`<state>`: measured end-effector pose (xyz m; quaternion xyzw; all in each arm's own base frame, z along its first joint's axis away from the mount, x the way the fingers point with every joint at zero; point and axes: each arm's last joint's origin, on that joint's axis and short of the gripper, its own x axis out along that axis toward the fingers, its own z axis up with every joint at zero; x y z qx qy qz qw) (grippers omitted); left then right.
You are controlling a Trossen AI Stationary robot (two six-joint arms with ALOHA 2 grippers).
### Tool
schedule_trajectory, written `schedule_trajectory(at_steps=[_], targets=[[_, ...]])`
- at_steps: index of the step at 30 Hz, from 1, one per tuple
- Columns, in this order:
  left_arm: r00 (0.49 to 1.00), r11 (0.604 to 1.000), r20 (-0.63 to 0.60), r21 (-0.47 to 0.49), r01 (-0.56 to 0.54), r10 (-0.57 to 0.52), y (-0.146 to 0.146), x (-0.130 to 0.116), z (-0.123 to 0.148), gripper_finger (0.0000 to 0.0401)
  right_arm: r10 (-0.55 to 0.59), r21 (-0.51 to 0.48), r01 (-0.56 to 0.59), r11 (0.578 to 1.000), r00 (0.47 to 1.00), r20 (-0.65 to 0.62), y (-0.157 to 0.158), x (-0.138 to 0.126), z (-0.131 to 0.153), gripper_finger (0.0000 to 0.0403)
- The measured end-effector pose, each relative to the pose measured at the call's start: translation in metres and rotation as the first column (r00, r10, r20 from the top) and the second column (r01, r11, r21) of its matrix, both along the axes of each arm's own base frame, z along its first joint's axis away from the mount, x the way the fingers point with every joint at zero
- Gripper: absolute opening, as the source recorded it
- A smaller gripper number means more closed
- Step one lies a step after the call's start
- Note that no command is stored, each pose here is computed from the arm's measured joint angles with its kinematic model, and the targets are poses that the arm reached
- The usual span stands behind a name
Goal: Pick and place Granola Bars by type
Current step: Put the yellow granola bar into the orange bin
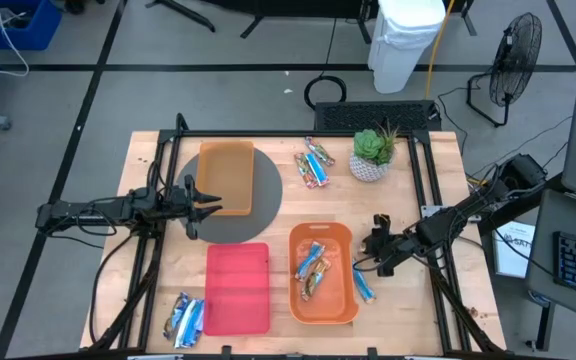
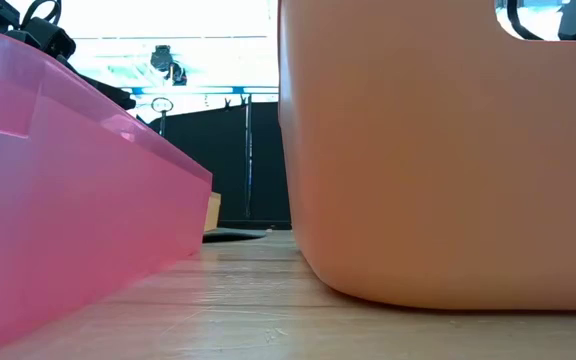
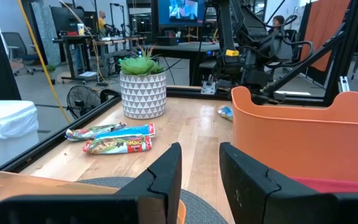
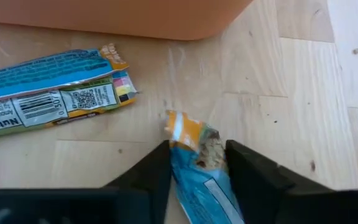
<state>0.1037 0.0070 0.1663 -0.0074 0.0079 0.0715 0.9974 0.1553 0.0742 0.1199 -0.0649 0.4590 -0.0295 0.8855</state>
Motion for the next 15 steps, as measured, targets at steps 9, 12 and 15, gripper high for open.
schedule_trajectory(at_steps=[9, 12, 15], targets=[[1.0, 1.0, 0.0, 0.0, 0.0, 0.0, 0.0, 0.0, 0.0, 0.0113, 0.003, 0.001, -0.003, 1.0, 1.0, 0.003, 0.001, 0.002, 0.003, 0.0013], [1.0, 1.0, 0.0, 0.0, 0.0, 0.0, 0.0, 0.0, 0.0, 0.0113, 0.006, 0.01, -0.006, 1.0, 1.0, 0.022, 0.004, 0.008, 0.011, 0.0015], [1.0, 1.0, 0.0, 0.0, 0.0, 0.0, 0.0, 0.0, 0.0, 0.0113, 0.02, -0.003, -0.02, 1.0, 1.0, 0.017, 0.008, 0.014, 0.023, 0.0007]])
